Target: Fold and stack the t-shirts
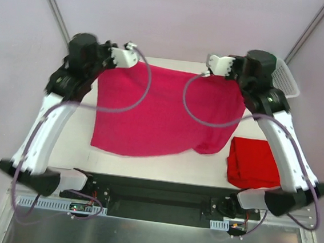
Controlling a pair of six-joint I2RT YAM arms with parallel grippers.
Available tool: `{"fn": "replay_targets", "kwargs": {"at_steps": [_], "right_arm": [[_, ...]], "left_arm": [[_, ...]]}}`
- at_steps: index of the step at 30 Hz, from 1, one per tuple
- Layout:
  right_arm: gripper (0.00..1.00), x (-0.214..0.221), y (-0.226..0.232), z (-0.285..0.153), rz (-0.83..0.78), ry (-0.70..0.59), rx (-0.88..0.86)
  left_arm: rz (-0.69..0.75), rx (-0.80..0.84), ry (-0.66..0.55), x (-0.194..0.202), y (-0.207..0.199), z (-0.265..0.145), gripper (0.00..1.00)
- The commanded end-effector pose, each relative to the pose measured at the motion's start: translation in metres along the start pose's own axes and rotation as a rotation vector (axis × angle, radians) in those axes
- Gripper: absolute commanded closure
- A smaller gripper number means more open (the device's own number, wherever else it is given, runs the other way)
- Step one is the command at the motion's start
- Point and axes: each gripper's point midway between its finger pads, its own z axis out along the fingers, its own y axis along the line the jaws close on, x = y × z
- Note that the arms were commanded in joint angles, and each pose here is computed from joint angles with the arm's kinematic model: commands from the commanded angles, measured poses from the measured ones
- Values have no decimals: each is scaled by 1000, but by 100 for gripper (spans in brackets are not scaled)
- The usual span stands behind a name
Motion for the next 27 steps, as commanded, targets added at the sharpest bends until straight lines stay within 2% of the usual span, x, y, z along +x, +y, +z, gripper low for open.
{"fn": "replay_targets", "kwargs": {"at_steps": [1, 2, 4, 5, 7, 8, 10, 11, 13, 14, 16, 19, 20, 21, 22, 23, 25, 27], "right_arm": [[99, -8, 16, 67, 19, 21, -72], [99, -12, 14, 80, 8, 16, -66], [99, -17, 4, 124, -28, 28, -44], [99, -20, 1, 140, -40, 31, -35], [99, -20, -26, 175, -109, 65, 26], [99, -19, -46, 178, -124, 79, 75], [99, -13, -70, 181, -188, 117, 133], [99, -13, -85, 174, -189, 116, 176], [99, -15, -91, 164, -219, 92, 202], [99, -14, -95, 150, -219, 87, 234], [99, -13, -95, 138, -200, 97, 244], [99, -3, -114, 96, -106, 115, 319], [99, -4, -122, 84, -91, 113, 352], [99, -4, -137, 57, -77, 114, 400], [99, -15, -146, 40, -57, 95, 438], [99, -17, -153, 27, -40, 83, 461], [99, -19, -153, 2, -16, 74, 470], [99, -13, -135, 0, -21, 93, 435]], "left_arm": [[-12, 64, 36, 9, -11, 91, 100], [25, 51, 48, 10, -5, 128, 100], [67, 11, 94, 26, 14, 164, 100], [137, -29, 110, 25, 34, 198, 100], [212, -116, 150, 30, 69, 224, 100], [281, -228, 120, 15, 108, 231, 100], [367, -343, 61, -6, 142, 225, 100], [427, -384, 65, -11, 156, 216, 100], [416, -454, 54, -18, 175, 192, 100], [405, -437, 62, -14, 169, 176, 100], [386, -502, 53, -17, 177, 146, 100], [341, -580, 38, -23, 184, 83, 100], [325, -651, 24, -35, 193, 43, 100], [319, -691, 11, -44, 198, 22, 100], [303, -762, -25, -58, 211, -21, 100], [308, -786, -61, -75, 212, -41, 100], [270, -839, -36, -73, 219, -82, 100], [254, -788, 17, -59, 198, -79, 100]]}}
